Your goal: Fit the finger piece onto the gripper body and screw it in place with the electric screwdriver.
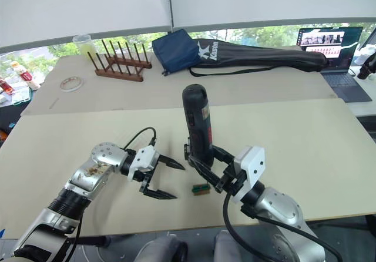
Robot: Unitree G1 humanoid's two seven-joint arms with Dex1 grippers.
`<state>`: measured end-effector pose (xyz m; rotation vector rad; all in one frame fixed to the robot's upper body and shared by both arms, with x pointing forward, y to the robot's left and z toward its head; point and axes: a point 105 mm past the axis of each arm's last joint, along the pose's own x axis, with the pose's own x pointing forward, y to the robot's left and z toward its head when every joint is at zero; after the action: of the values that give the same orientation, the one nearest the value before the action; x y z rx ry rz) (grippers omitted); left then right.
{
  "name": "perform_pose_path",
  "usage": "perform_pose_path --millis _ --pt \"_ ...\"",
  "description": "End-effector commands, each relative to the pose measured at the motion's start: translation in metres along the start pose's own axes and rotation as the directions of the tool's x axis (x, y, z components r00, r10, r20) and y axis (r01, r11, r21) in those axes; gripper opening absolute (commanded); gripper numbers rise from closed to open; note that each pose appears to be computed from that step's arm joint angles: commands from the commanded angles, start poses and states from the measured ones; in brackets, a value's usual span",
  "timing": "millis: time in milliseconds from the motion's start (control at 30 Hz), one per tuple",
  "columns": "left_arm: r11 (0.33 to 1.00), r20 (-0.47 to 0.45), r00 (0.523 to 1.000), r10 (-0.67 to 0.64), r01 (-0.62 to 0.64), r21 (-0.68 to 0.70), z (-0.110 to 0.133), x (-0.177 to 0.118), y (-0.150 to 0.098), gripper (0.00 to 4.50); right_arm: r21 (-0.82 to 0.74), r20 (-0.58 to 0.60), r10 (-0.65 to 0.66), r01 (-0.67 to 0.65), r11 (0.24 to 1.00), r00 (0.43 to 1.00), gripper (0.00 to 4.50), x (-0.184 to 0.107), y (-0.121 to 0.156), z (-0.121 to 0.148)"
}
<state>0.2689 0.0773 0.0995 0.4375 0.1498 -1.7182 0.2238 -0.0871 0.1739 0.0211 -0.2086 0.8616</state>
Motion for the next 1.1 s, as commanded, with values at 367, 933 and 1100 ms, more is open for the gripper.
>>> perform_pose_path --millis 367,933,1100 --pt "0.999 0.004 1.0 0.006 -0.006 0.054 0.0111 -0.0026 0.0033 4.5 -0.061 0.085 0.034 -0.029 0.998 0.996 1.97 -0.0003 0.0035 0.018" --pt "0.999 0.01 1.0 -0.004 0.004 0.054 0.0127 -0.0006 0.003 4.5 -0.071 0.071 0.018 -0.013 0.997 0.997 1.97 -0.0008 -0.0018 0.0163" --pt "0.999 0.011 1.0 -0.004 0.003 0.054 0.0134 -0.0015 0.0035 4.5 -0.07 0.074 0.024 -0.019 0.997 0.997 1.97 -0.0004 -0.0002 0.0177"
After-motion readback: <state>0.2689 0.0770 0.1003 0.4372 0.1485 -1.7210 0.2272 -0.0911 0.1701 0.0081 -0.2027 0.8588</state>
